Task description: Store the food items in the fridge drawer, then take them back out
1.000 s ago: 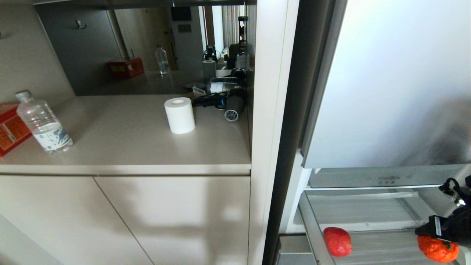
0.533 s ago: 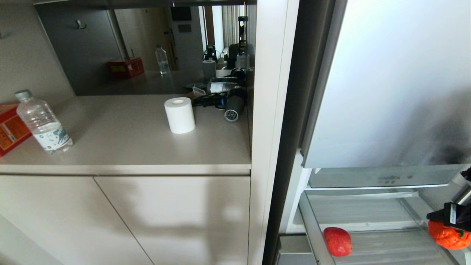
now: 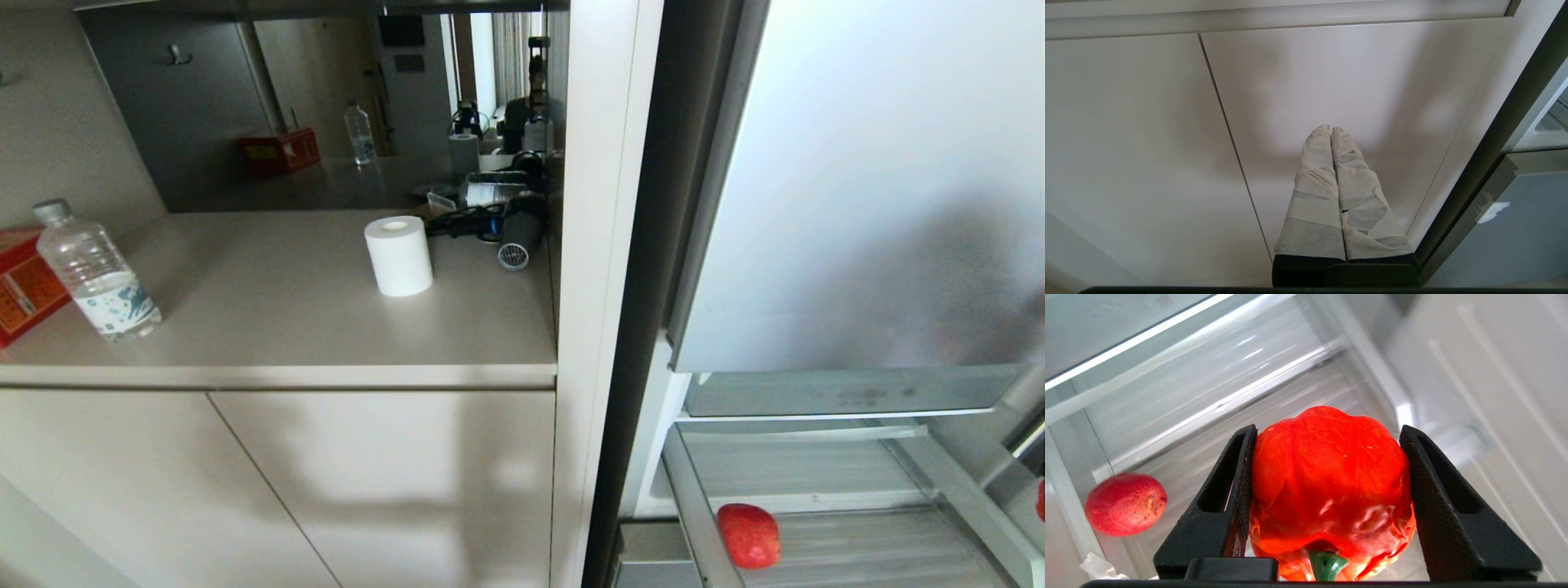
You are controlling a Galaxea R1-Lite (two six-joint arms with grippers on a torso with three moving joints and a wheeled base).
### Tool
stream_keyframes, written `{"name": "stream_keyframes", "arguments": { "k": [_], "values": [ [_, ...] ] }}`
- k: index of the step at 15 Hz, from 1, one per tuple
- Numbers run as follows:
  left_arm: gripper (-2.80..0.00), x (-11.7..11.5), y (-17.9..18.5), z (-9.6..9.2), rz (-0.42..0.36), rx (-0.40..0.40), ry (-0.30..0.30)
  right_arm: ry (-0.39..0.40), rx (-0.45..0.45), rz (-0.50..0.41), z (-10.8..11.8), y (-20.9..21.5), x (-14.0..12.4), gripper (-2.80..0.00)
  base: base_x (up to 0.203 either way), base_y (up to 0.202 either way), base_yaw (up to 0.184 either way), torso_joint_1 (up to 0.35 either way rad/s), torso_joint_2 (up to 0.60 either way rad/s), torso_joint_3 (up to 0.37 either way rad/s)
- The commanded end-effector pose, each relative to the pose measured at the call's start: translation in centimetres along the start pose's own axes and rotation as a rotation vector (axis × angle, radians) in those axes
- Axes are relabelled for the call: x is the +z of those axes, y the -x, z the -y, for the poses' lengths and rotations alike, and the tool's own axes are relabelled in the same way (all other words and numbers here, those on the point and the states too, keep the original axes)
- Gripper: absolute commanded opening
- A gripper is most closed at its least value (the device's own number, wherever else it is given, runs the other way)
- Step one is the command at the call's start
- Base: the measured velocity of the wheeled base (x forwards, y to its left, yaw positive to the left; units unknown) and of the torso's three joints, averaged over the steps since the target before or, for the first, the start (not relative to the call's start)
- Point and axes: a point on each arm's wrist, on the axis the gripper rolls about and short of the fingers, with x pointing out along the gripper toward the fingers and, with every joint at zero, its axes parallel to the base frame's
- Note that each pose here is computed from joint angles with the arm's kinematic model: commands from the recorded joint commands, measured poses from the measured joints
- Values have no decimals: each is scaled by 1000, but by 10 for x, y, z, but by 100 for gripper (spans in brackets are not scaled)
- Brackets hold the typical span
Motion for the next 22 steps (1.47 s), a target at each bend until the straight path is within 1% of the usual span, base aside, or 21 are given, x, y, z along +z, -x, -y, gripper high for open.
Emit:
{"name": "stream_keyframes", "arguments": {
  "k": [1,3,6,8,10,13,15,18,22],
  "values": [
    [-280,0,0,0,0,1,0,-2,-15,106,0,32,-11,-280,0,0,0,0,0,0],
    [-280,0,0,0,0,1,0,-7,-57,183,1,55,-29,-280,0,0,0,0,0,0],
    [-280,0,0,0,0,1,0,-9,-146,342,1,89,-53,-280,0,0,0,0,0,0],
    [-280,0,0,0,0,1,0,8,-220,406,2,101,-74,-280,0,0,0,0,0,0],
    [-280,0,0,0,0,1,0,20,-265,432,2,105,-86,-280,0,0,0,0,0,0],
    [-280,0,0,0,0,1,0,19,-284,468,2,110,-89,-280,0,0,0,0,0,0],
    [-280,0,0,0,0,1,0,48,-297,467,2,111,-90,-280,0,0,0,0,0,0],
    [-280,0,0,0,0,1,0,54,-313,466,3,111,-90,-280,0,0,0,0,0,0],
    [-280,0,0,0,0,1,0,53,-315,466,3,111,-90,-280,3,7,-157,7,5,0]
  ]
}}
